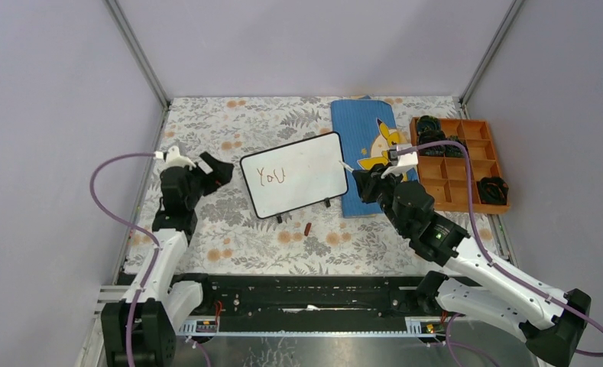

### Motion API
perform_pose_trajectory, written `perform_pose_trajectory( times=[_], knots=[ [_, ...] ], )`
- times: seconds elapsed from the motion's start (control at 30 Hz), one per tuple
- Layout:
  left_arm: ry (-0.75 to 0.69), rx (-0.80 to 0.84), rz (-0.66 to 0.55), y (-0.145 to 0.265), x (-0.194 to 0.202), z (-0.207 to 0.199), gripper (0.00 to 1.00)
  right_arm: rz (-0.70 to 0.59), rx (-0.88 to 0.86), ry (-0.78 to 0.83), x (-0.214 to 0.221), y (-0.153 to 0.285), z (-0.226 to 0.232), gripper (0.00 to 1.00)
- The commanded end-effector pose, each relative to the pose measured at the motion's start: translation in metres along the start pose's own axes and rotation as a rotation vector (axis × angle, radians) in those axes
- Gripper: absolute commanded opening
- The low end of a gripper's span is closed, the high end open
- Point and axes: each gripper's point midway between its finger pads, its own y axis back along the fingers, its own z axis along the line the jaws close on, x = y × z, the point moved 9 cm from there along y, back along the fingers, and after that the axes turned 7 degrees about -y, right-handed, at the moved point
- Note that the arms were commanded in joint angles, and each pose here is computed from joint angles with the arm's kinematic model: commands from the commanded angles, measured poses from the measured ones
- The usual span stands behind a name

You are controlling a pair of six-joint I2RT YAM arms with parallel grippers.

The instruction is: Write a sentence on the whiteboard

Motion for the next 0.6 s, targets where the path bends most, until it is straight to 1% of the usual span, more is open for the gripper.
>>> perform_pose_trajectory(
  times=[0.0,0.07,0.23,0.3,0.4,0.47,0.53,0.57],
  knots=[
    [0.002,0.436,-0.084,0.005,-0.002,-0.024,0.99,-0.045,-0.062,-0.049,-0.019,0.002,0.012,0.00],
    [-0.008,0.490,-0.084,0.004,-0.002,-0.027,0.99,-0.039,-0.064,-0.054,-0.017,0.002,0.012,0.00],
    [-0.036,0.526,-0.025,-0.009,0.013,-0.020,0.99,-0.029,-0.079,-0.067,-0.012,-0.002,0.014,0.00],
    [-0.047,0.538,-0.052,-0.010,0.019,-0.015,0.97,-0.028,-0.080,-0.070,-0.012,-0.003,0.014,0.00],
    [-0.036,0.608,-0.081,-0.010,0.025,-0.011,0.93,-0.027,-0.081,-0.072,-0.011,-0.004,0.015,0.00],
    [-0.029,0.677,-0.070,-0.014,0.028,-0.011,0.90,-0.024,-0.080,-0.072,-0.011,-0.005,0.015,0.00],
    [0.013,0.724,-0.041,-0.020,0.034,-0.007,0.88,-0.019,-0.082,-0.073,-0.011,-0.006,0.016,0.00],
    [0.038,0.740,-0.046,-0.021,0.035,-0.004,0.88,-0.018,-0.082,-0.072,-0.012,-0.006,0.017,0.00]
  ],
)
